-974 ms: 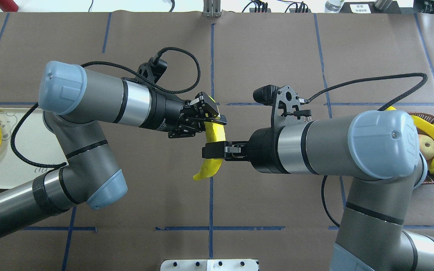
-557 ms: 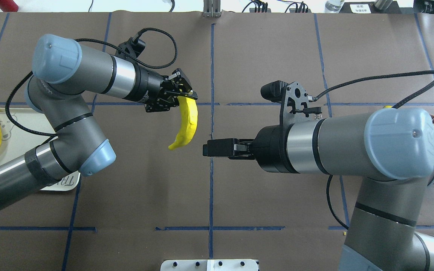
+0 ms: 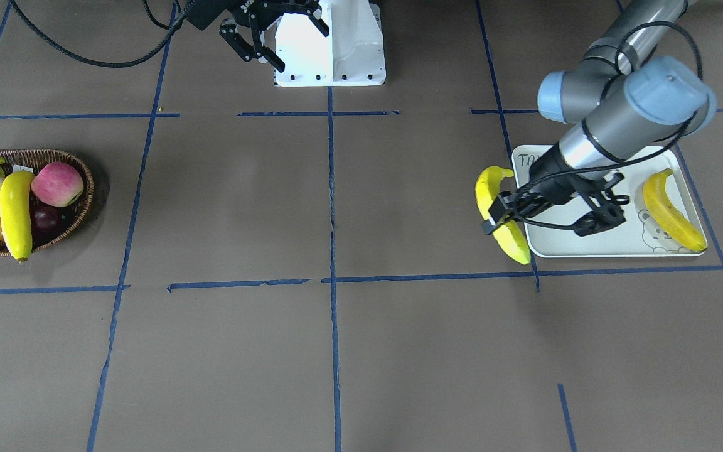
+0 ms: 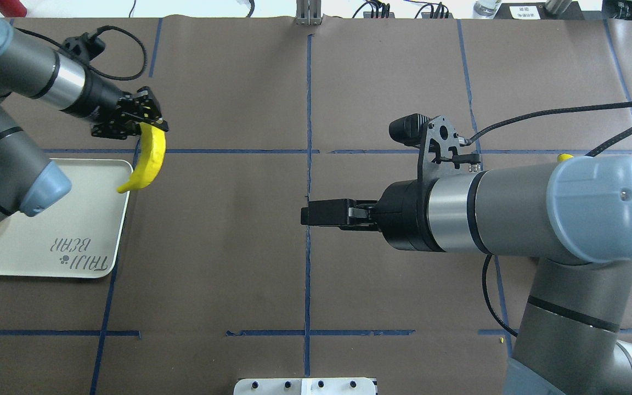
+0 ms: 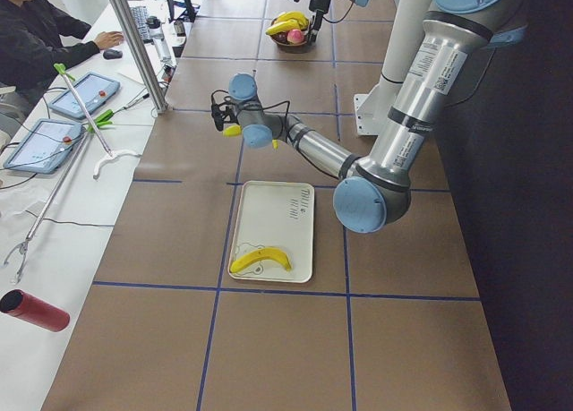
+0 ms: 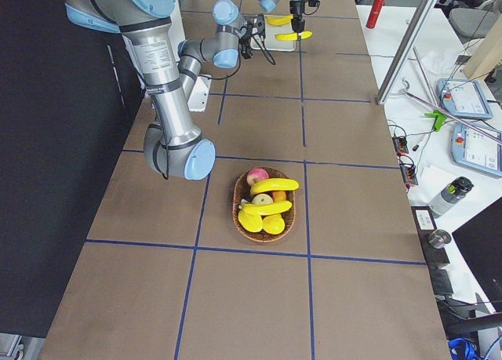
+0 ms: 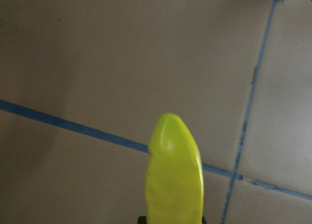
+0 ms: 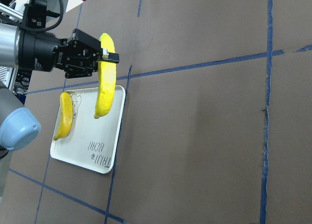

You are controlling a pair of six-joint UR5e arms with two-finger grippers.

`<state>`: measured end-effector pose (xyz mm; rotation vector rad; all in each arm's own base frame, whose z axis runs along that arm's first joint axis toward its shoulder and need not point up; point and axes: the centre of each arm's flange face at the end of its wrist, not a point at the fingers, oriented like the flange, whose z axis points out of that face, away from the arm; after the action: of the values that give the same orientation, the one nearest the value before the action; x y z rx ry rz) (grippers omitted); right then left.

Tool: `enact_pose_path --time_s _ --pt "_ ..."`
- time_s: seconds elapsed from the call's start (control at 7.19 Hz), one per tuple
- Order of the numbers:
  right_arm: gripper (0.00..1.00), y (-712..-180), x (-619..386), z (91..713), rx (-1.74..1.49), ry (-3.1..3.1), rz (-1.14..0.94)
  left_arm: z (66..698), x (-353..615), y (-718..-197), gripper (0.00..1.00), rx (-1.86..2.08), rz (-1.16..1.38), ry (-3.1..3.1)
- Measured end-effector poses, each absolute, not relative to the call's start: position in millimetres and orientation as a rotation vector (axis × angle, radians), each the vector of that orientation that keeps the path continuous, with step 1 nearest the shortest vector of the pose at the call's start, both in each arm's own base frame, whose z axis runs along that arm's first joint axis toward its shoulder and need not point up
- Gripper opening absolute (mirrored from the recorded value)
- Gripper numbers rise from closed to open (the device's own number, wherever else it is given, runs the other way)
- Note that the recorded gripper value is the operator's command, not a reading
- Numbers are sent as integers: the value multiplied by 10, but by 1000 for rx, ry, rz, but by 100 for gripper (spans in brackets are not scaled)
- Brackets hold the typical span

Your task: Transfer all bananas from basket to plate

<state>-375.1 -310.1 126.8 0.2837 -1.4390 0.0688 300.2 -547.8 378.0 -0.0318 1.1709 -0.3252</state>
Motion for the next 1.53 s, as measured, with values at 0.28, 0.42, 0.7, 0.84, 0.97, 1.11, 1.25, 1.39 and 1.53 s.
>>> enact_pose_path --time_s 0.28,0.42,0.7,0.84,0.97,1.11,1.25,1.39,1.53 --pt "99 -3167 -3677 1508 285 -1390 100 4761 2476 -5220 0 -24 -318 1053" --pt "99 -3220 -3618 1611 288 -1368 118 5107 2367 -5112 0 -26 -342 996" --pt "99 -3279 -3547 1767 288 -1335 139 5519 2290 -4975 0 -27 -378 915" --pt "99 -3290 -3531 1809 287 -1327 144 5668 2291 -4908 0 -21 -389 879" --pt "99 -3292 -3523 1828 286 -1323 146 5752 2314 -4865 0 -16 -392 855" --pt "99 -3293 -3521 1842 286 -1320 147 5825 2319 -4822 0 -13 -393 838" --pt "99 -3292 -3522 1846 286 -1320 147 5917 2300 -4772 0 -2 -381 815" --pt "99 -3290 -3524 1843 286 -1321 146 5991 2274 -4741 18 17 -357 794" --pt "99 -3290 -3523 1842 286 -1321 146 6035 2259 -4727 99 26 -342 784"
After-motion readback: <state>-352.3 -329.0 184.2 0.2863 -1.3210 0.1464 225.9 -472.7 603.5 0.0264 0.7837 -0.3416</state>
